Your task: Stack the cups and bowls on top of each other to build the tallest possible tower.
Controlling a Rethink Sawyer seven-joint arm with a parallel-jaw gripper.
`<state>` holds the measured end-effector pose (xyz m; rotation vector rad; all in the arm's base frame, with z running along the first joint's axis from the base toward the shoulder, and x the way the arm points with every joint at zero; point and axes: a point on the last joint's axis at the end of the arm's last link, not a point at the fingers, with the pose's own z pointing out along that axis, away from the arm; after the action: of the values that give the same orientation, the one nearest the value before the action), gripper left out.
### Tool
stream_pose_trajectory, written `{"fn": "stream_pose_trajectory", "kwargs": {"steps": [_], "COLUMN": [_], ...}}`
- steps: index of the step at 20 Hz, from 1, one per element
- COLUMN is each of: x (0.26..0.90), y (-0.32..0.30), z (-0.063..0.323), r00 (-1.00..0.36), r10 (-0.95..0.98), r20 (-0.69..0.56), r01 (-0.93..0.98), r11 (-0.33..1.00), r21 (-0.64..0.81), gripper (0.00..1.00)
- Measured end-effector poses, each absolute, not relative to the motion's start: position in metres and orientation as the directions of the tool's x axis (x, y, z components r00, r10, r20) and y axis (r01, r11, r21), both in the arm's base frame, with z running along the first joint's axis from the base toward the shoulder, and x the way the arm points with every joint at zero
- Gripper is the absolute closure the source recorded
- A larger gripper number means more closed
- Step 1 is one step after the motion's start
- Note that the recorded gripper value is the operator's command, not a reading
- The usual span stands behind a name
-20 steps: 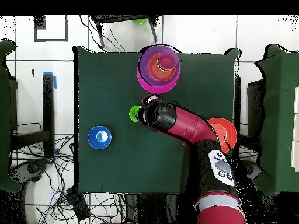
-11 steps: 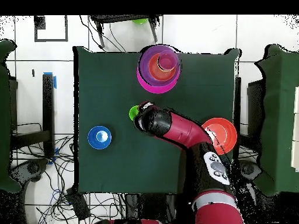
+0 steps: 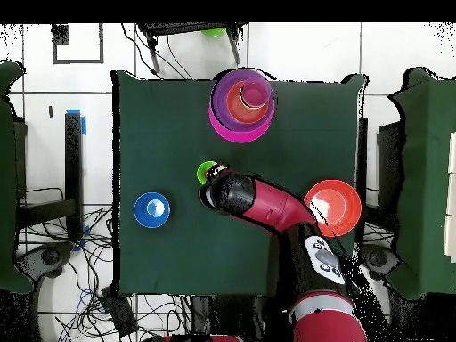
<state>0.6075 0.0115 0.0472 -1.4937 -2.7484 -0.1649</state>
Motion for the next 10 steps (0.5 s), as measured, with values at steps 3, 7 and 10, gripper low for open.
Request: {"fn": "stream_pose_trajectory", "kwargs": {"steps": [3,7,10], "x": [0.6051,0.6063,0.6088], "y": [0.0123,0.0122,0.0112], "z": [0.0455,0.0449,0.0433], "r00": [-0.545,-0.545,-0.543], "r10": [0.837,0.838,0.84], "r20": [0.055,0.04,0.02], "r01": [0.837,0.836,0.836], "r11": [0.539,0.539,0.538], "r21": [0.089,0.1,0.113], "gripper": [0.0,0.0,0.0]}}
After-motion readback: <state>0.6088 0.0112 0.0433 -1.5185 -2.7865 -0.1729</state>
